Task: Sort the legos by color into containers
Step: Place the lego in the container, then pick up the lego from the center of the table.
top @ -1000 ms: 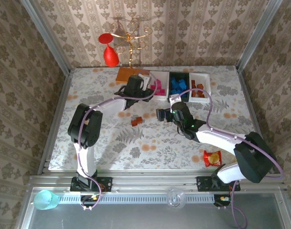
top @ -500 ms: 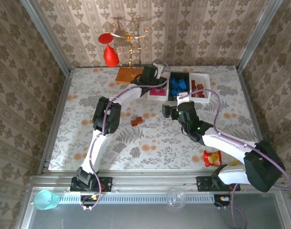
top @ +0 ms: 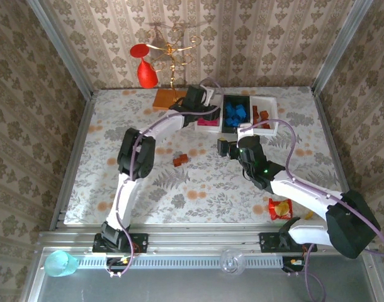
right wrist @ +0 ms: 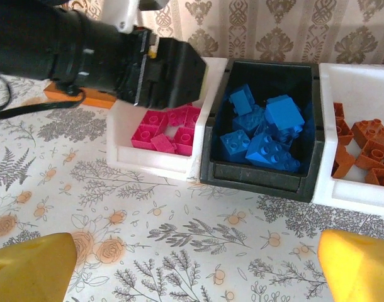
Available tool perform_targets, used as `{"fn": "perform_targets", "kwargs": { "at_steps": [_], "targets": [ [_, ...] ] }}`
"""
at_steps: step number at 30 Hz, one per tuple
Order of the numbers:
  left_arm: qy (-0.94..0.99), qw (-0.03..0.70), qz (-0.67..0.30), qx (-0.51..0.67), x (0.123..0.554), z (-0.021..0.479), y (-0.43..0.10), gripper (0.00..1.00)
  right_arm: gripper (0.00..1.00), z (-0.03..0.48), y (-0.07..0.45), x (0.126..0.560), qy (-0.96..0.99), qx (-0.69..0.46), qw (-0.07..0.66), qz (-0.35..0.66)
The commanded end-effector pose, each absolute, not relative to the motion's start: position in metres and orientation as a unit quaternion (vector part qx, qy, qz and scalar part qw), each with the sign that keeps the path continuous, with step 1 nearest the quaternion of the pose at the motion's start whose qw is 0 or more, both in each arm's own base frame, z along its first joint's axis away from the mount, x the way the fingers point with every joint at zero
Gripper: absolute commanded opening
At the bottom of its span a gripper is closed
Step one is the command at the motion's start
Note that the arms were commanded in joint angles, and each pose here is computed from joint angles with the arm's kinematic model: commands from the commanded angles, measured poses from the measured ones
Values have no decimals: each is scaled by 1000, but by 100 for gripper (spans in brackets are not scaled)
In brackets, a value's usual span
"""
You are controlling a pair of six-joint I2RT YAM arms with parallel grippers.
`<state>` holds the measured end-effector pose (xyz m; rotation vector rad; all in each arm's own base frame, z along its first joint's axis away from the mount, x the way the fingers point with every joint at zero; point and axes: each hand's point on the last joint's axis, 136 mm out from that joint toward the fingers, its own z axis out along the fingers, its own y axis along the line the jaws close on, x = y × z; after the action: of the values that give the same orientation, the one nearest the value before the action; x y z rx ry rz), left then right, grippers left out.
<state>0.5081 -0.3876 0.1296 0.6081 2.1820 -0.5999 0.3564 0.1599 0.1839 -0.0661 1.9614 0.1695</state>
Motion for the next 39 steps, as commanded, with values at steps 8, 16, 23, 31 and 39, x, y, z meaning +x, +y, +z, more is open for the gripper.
{"fn": "perform_targets", "kwargs": {
  "at_steps": [8,16,23,31,39],
  "targets": [
    [845,456,-232,155,446,186,-265,61,96,145,227,342,848,-102,495,156],
    [875,439,-194,55,407,143,-161,62,94,98,314,328,860,-221,422,184],
    [885,426,-188,13,396,123,-128,63,84,70,358,320,877,-227,370,209],
    [883,429,-192,9,397,125,-126,63,74,48,363,324,895,-195,349,201],
    [881,434,-191,7,400,129,-123,63,68,42,374,332,893,-200,349,201]
  ]
}}
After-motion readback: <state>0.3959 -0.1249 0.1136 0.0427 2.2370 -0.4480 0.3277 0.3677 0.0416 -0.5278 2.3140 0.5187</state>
